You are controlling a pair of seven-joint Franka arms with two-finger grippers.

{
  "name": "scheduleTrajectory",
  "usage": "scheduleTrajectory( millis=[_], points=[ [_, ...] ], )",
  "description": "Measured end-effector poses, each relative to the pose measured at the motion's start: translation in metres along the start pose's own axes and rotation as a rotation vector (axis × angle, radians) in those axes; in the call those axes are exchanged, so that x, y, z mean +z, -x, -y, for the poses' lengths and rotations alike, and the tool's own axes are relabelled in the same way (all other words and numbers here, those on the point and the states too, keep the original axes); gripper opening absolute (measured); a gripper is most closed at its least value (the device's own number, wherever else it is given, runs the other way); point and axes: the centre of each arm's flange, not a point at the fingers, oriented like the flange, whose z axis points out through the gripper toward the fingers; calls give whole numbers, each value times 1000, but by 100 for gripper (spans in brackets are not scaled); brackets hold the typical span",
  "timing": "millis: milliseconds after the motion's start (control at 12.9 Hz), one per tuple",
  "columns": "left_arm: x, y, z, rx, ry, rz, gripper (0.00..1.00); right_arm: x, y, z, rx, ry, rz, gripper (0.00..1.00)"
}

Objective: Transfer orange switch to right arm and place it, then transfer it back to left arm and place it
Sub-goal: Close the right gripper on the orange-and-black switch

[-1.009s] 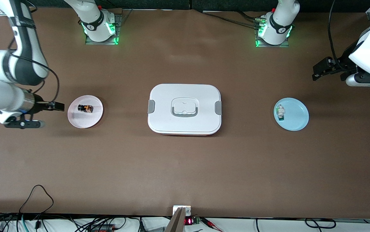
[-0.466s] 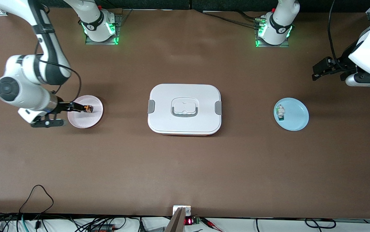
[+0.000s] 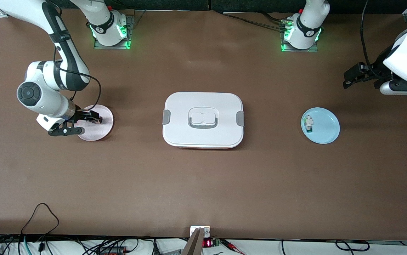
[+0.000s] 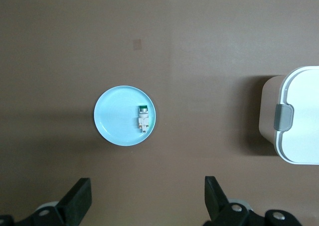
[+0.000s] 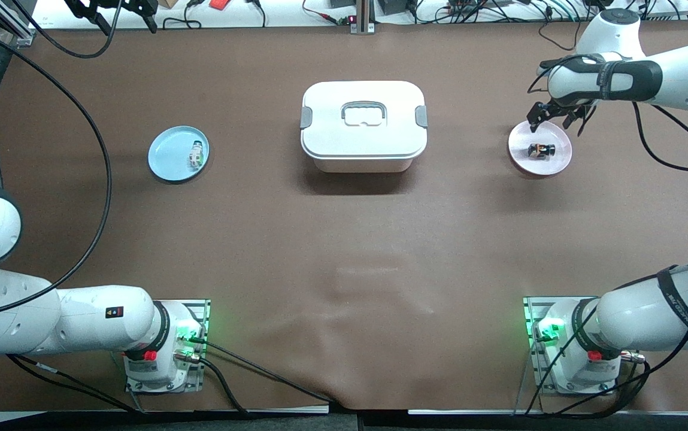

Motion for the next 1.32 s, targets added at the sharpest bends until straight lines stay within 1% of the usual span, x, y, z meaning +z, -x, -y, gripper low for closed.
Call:
scheduleTrajectory(
  millis=[155,310,621,1319],
  points=[
    [0,0,0,0,0,0,100,11,0,1,51,0,14,100],
    [0,0,0,0,0,0,100,19,0,3,67,0,21,100],
    [0,0,0,0,0,0,100,28,-1,2,72,0,23,100],
    [0,0,1,-1,0,0,100,52,0,0,80,2,52,100]
  ],
)
